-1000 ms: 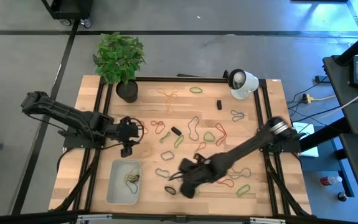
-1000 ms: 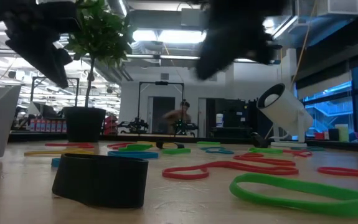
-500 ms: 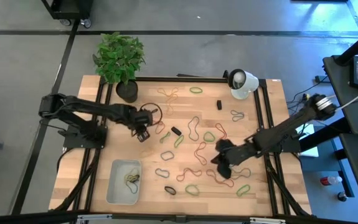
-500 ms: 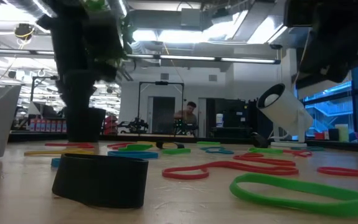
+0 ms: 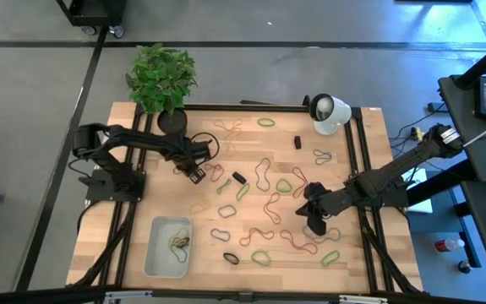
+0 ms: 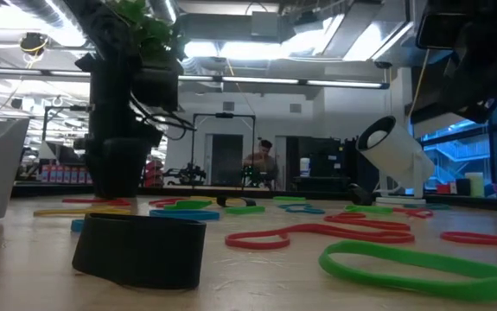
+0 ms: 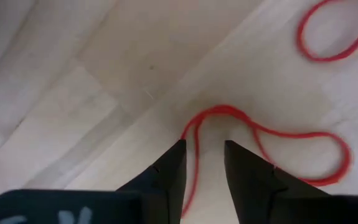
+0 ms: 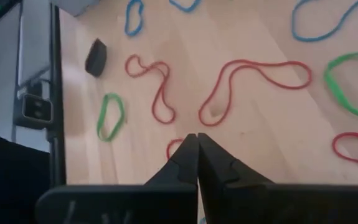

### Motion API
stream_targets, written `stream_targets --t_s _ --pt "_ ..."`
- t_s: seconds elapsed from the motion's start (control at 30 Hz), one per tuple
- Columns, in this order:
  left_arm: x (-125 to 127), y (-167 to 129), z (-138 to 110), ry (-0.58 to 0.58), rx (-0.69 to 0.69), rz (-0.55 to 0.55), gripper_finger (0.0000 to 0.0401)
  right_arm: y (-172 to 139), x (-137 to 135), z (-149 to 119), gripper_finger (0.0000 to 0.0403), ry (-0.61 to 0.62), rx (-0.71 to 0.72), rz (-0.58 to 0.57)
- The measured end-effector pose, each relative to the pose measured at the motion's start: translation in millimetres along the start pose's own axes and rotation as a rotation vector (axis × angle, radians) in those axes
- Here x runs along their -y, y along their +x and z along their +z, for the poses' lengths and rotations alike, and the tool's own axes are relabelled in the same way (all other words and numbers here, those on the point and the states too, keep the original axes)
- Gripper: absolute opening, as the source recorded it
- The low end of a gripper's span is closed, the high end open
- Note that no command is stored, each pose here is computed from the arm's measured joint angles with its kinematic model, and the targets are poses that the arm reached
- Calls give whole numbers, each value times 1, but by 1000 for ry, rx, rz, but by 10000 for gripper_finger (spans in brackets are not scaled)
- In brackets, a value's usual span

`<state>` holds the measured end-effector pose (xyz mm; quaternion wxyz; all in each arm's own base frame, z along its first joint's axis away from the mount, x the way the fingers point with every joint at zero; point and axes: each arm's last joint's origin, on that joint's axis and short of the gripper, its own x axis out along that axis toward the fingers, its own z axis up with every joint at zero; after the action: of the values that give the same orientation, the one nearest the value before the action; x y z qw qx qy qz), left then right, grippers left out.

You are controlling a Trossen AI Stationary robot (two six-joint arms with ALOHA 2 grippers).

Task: Pick and place rubber bands into bin
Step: Put the red rubber band into the bin

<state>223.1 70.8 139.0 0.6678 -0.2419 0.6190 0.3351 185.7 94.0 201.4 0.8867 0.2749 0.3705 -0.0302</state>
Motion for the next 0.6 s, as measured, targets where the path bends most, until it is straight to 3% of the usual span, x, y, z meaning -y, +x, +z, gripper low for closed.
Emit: stream_targets --t_s 0.17,0.37,0.6 --pt "-1 8 3 10 -43 7 76 1 2 4 0 87 19 -2" --pt "-1 9 1 49 -62 -3 8 2 4 7 11 107 29 -15" --pt "3 -20 -2 98 -48 -37 2 3 11 7 4 92 8 -67"
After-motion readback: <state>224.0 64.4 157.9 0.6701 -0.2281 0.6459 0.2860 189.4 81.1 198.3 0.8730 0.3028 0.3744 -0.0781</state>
